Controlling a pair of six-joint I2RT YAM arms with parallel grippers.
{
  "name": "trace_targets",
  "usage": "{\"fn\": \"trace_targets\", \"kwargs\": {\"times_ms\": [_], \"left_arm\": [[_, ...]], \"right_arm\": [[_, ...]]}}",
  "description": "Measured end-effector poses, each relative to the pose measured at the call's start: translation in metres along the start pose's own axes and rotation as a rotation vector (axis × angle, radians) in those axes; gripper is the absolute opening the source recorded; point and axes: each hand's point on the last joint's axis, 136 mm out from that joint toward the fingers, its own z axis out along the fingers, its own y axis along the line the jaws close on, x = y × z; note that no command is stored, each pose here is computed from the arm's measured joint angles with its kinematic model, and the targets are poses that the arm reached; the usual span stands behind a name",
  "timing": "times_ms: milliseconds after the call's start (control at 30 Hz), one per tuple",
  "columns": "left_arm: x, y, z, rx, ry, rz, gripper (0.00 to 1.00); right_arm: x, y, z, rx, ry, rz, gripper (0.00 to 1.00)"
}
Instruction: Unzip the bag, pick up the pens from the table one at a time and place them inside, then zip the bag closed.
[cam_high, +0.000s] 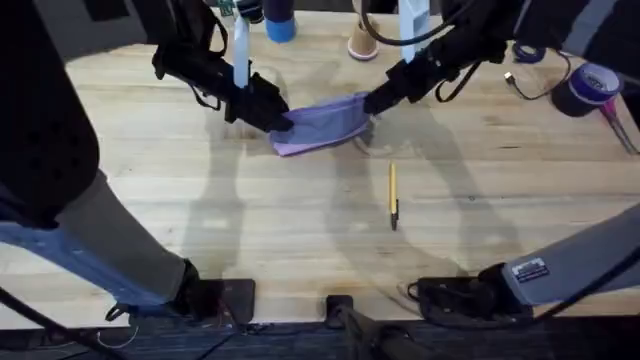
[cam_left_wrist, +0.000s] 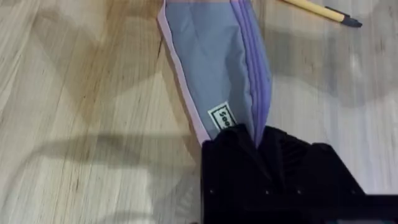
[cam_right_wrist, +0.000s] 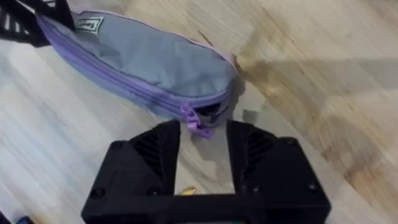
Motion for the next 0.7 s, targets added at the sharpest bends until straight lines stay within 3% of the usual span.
{"fn": "trace_targets", "kwargs": {"times_ms": [400,500,700], "left_arm": [[0.0,0.0001,0.0,0.0,0.0,0.001,0.043],[-0.0001,0.0001,0.0,0.0,0.0,0.001,0.043],[0.0,0.0001,0.0,0.0,0.0,0.001,0.043]], "right_arm": [[-0.0084,0.0004,0.0011,0.006,-0.028,-0.023,0.188],[-0.0084,0.0,0.001,0.007,-0.029,-0.023,0.042],[-0.0084,0.0,0.0009,0.007,-0.029,-0.022,0.033]]}}
